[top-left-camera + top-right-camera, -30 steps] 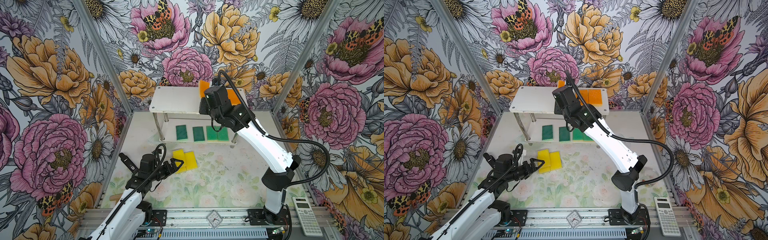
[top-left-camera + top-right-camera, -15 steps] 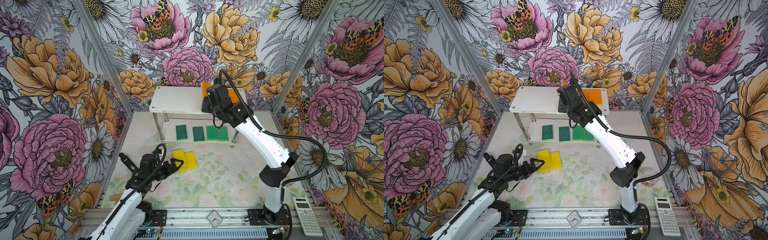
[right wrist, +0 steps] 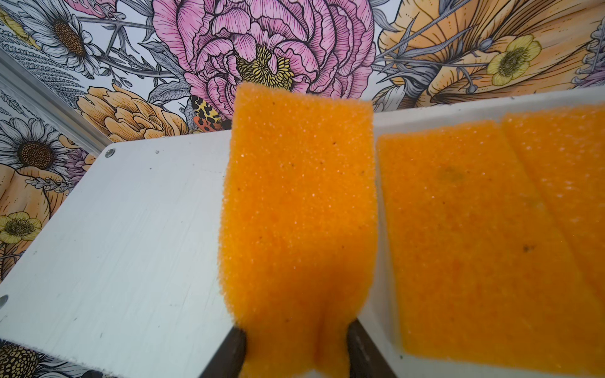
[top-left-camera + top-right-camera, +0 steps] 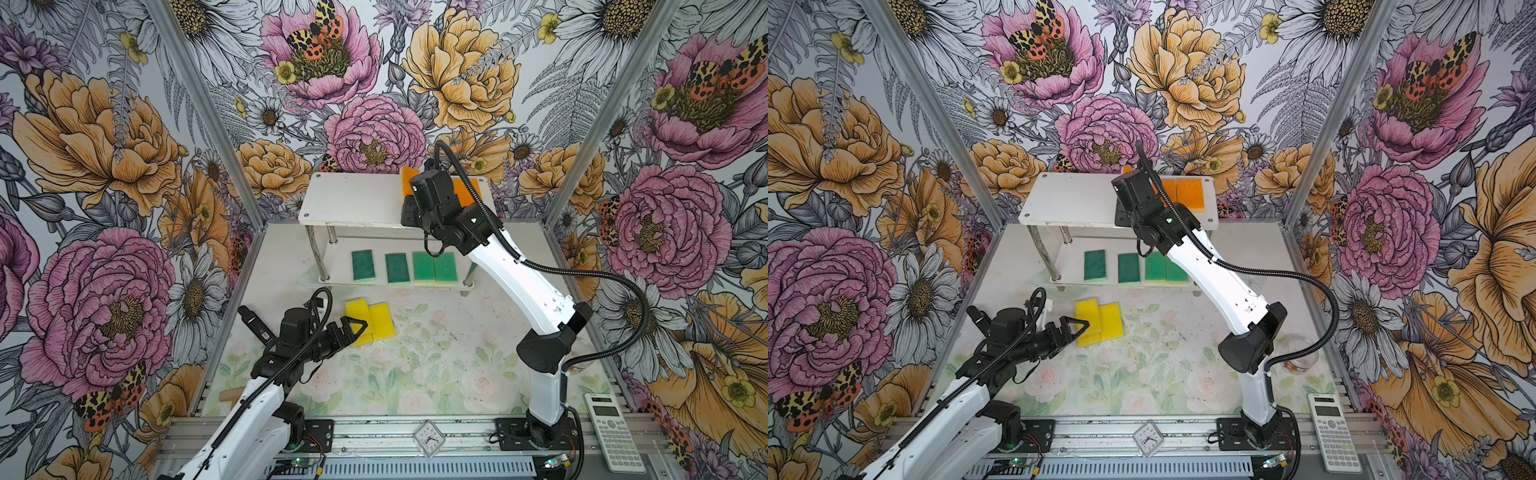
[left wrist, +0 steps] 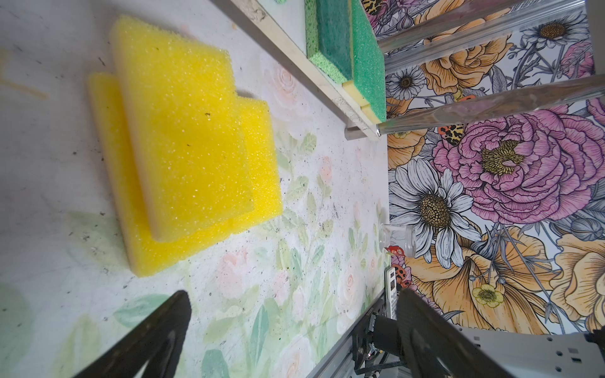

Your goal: Place and organize the cleaning sponges onto the shelf

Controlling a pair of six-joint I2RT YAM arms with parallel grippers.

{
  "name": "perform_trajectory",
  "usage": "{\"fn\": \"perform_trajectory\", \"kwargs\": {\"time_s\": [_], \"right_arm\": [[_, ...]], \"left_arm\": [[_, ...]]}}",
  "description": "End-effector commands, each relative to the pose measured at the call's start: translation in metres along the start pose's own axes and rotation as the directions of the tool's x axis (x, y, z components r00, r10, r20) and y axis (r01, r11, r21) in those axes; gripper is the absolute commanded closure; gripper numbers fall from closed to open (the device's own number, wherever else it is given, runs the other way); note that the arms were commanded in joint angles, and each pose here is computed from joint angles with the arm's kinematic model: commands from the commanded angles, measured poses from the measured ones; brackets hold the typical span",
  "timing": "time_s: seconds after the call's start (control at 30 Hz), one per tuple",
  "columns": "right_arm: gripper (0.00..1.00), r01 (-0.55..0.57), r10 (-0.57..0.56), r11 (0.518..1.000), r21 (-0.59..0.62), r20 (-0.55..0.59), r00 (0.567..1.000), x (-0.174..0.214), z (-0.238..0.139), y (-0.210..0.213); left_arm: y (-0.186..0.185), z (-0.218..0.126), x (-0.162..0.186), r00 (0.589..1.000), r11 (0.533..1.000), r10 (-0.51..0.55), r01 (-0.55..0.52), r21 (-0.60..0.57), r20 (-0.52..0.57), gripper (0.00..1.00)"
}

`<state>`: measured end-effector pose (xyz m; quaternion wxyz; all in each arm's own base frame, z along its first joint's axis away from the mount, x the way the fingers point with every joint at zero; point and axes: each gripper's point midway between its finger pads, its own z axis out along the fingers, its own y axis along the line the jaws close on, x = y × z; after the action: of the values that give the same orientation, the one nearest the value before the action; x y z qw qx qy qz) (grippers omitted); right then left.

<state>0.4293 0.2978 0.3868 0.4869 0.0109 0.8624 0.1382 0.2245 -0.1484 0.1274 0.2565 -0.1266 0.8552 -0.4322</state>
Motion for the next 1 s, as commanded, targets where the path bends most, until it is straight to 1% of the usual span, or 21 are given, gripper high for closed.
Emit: {"fn": "perform_trajectory", "kwargs": {"time_s": [0.0, 0.83, 0.97], "right_arm": [[0.56, 0.000, -0.001, 1.000, 0.012, 0.005, 1.000, -0.003, 0.005, -0.004], [0.54, -0.004, 0.005, 1.000, 0.014, -0.032, 0.999, 0.006, 0.021, -0.009], [0.51, -0.004, 0.004, 1.000, 0.015, -0.031, 1.000, 0.005, 0.021, -0.010]], "left_arm": [[-0.011, -0.002, -0.006, 0.999, 0.999, 0.039, -0.039, 0.038, 0.018, 0.01], [-0.010, -0.002, -0.008, 0.999, 0.999, 0.038, -0.039, 0.031, 0.021, 0.01], [-0.009, -0.002, -0.008, 0.999, 0.999, 0.037, -0.037, 0.030, 0.020, 0.01]]}}
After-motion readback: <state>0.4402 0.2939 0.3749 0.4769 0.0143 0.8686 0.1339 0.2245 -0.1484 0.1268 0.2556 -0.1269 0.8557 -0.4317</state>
